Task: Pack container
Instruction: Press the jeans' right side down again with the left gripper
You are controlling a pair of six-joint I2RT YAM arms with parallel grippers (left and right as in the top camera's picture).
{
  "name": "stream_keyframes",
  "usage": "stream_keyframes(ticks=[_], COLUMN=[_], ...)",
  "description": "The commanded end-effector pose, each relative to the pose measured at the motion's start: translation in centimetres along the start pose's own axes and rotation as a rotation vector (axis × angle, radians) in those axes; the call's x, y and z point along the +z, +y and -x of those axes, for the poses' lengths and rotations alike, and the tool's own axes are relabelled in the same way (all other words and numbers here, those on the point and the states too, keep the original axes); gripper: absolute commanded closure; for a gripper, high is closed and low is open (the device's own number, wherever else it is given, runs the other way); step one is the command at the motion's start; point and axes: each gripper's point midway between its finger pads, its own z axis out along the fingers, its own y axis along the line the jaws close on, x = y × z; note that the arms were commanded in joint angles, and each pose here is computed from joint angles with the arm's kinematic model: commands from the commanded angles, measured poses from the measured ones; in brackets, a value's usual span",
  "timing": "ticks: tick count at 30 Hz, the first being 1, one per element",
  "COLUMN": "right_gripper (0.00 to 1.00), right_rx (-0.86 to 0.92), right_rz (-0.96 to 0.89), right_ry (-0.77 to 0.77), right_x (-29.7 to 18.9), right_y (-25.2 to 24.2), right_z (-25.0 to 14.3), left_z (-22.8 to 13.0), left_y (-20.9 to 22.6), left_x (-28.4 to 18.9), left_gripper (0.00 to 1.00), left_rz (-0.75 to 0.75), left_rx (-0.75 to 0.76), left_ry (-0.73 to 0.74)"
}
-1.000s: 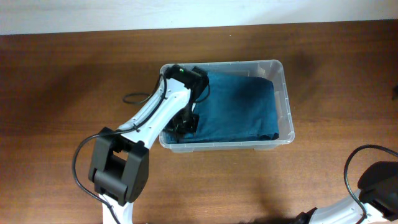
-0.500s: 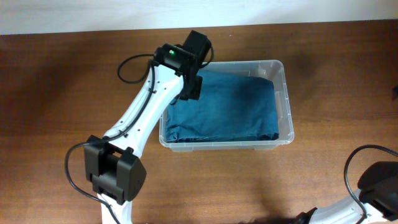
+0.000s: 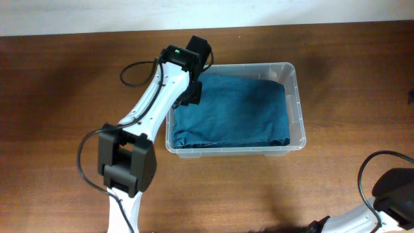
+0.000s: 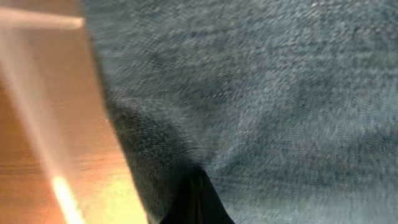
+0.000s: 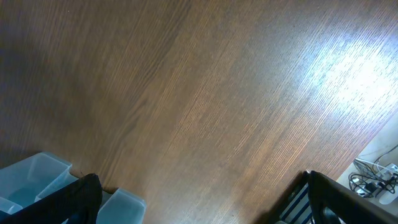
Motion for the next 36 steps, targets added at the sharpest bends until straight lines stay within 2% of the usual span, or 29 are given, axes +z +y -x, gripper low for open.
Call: stream_keyframes(ticks=[1, 10, 13, 18, 24, 30, 36], right_gripper=[0.02, 0.02, 0.01, 0.02, 0.02, 0.02, 0.02], right_rx=[0.0, 0.0, 0.0, 0.0, 0.0, 0.0, 0.0], right_rz=[0.003, 0.003, 0.003, 0.003, 0.003, 0.003, 0.003], right_ry=[-0.016, -0.016, -0.016, -0.016, -0.016, -0.016, -0.016], right_x=[-0.7, -0.7, -0.8, -0.8, -0.8, -0.8, -0.8], right_y=[-0.2, -0.2, -0.3, -0.2, -0.2, -0.2, -0.2], right_z=[-0.2, -0.2, -0.2, -0.2, -0.2, -0.2, -0.2], left_z=[0.2, -0.9, -0.8, 0.2, 2.0, 1.5, -0.4], left_y=[0.1, -0.7, -0.8, -0.9, -1.0, -6.5, -12.0], left_x=[1.3, 5.5, 5.5, 3.7, -1.1, -6.0, -5.1], left_gripper=[0.99, 0.99, 0.99, 0.99, 0.99, 0.99, 0.99], left_rz=[0.018, 0.039, 0.038, 0.028, -0.001, -0.223, -0.273], left_rx=[-0.014, 0.005, 0.004, 0.003, -0.001, 0.049, 0.148], left_ry=[0.01, 0.104, 0.1, 0.069, 0.003, -0.018, 0.017])
